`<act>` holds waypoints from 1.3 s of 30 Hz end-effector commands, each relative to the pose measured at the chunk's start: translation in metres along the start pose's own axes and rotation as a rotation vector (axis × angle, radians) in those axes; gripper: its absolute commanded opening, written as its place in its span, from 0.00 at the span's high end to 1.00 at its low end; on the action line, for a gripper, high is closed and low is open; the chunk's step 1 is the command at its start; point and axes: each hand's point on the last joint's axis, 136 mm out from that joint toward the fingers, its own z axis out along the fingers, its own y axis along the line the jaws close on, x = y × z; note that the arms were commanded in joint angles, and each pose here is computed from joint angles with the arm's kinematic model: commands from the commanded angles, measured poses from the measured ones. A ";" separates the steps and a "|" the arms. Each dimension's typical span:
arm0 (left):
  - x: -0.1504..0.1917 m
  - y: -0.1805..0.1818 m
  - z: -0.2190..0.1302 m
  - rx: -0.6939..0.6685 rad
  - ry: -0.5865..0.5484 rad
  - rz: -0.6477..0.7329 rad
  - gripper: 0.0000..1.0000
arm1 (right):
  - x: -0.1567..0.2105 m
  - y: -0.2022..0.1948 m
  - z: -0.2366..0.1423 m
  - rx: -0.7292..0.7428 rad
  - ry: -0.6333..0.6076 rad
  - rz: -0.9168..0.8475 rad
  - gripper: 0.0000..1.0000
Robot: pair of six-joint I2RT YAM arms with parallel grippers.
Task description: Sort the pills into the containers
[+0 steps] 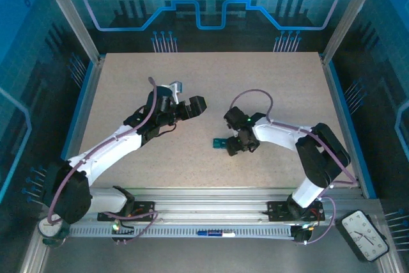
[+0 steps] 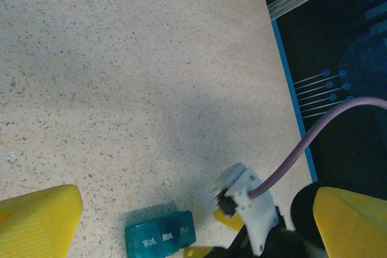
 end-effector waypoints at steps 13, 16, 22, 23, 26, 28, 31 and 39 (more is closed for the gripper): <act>0.036 0.013 0.009 -0.095 0.170 0.227 0.01 | -0.027 -0.002 -0.044 -0.267 -0.169 0.194 0.28; 0.050 0.020 0.013 -0.153 0.217 0.314 0.01 | -0.036 0.005 -0.039 -0.300 -0.165 0.207 0.28; 0.061 0.036 0.016 -0.207 0.242 0.333 0.01 | -0.043 0.015 -0.025 -0.313 -0.146 0.197 0.28; 0.061 0.038 0.017 -0.209 0.242 0.331 0.01 | -0.042 0.016 -0.023 -0.309 -0.140 0.194 0.28; 0.064 0.041 0.019 -0.215 0.250 0.327 0.01 | -0.043 0.019 -0.016 -0.303 -0.129 0.186 0.27; 0.066 0.044 0.020 -0.220 0.257 0.329 0.01 | -0.042 0.020 -0.011 -0.304 -0.118 0.182 0.27; 0.068 0.047 0.021 -0.231 0.265 0.332 0.01 | -0.041 0.024 -0.006 -0.308 -0.108 0.172 0.27; 0.073 0.053 0.025 -0.243 0.285 0.337 0.01 | -0.034 0.033 0.007 -0.316 -0.077 0.154 0.27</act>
